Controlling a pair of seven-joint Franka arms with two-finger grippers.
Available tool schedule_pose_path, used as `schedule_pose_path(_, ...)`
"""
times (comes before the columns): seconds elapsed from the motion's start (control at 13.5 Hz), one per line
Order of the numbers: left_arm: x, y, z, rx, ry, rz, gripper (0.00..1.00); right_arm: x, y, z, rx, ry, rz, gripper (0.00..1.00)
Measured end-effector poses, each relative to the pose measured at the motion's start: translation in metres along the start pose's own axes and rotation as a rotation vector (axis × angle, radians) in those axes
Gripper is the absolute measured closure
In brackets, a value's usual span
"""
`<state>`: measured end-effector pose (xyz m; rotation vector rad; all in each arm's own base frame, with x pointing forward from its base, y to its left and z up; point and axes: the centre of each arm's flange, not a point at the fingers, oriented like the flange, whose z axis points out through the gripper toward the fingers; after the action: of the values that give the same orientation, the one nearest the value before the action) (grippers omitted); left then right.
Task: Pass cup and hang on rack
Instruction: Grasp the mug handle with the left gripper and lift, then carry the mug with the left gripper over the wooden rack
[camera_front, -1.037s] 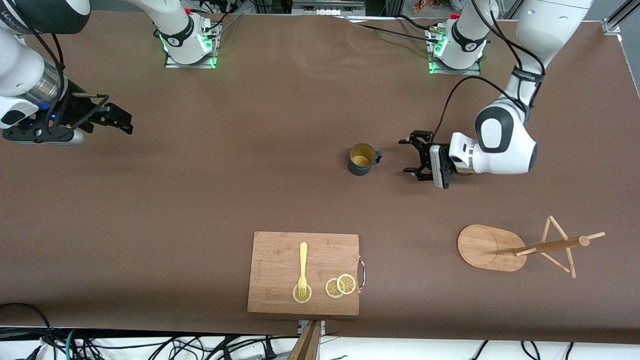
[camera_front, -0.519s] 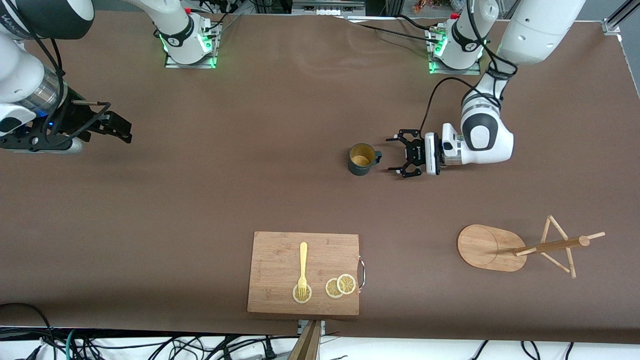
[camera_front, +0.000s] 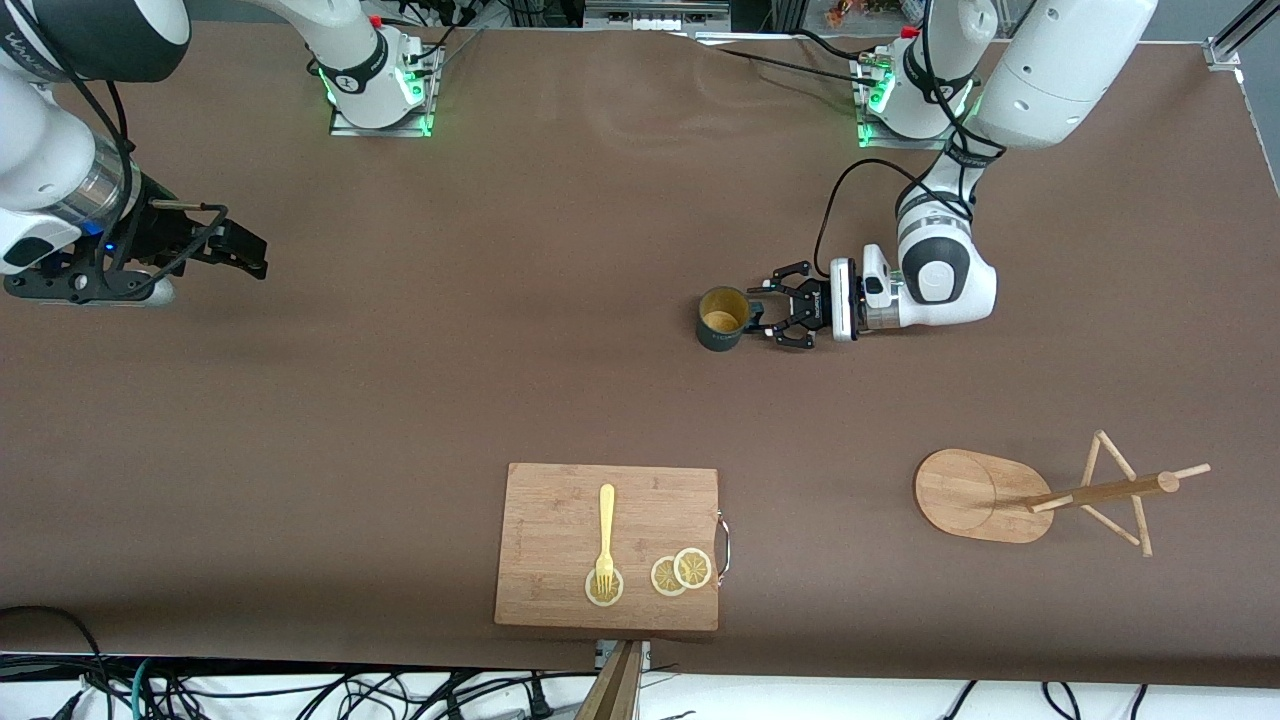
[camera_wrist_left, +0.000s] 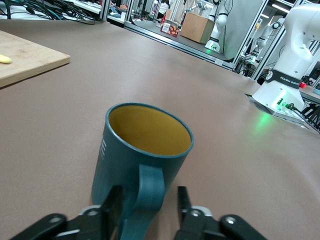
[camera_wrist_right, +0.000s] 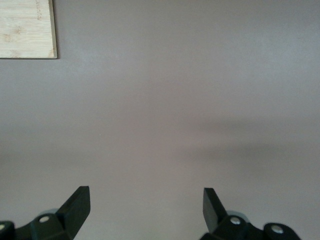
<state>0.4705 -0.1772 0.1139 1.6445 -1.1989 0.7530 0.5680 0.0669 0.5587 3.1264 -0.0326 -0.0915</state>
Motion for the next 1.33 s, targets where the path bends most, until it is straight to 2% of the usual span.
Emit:
schedule_pose_path(0.07,0.002,-0.003,0.0,0.003,0.002,0.006,0.64,0.0,-0.001,0.001,0.003,-0.002,-0.003,0.0)
schedule_pose_path(0.22,0.009,-0.009,-0.003,0.013,0.01,0.02,0.79,0.0,-0.001,0.002,0.011,-0.006,-0.008,0.0)
schedule_pose_path(0.37,0.013,-0.013,-0.004,0.013,0.027,0.007,0.79,0.001,0.005,0.002,0.015,-0.009,0.003,0.0)
schedule_pose_path(0.67,0.028,-0.021,-0.023,-0.036,0.118,-0.118,0.79,0.001,0.008,0.002,0.015,-0.009,0.007,0.0)
schedule_pose_path(1.04,0.05,-0.027,-0.125,-0.125,0.085,-0.274,0.79,0.001,0.009,0.001,0.016,-0.007,0.009,0.0)
schedule_pose_path(1.19,0.04,-0.027,-0.168,-0.116,0.08,-0.313,0.79,0.001,0.009,0.001,0.016,-0.006,0.009,0.0)
schedule_pose_path(1.33,0.022,-0.026,-0.208,-0.097,0.122,-0.376,0.79,0.001,0.009,0.001,0.016,-0.006,0.009,0.0)
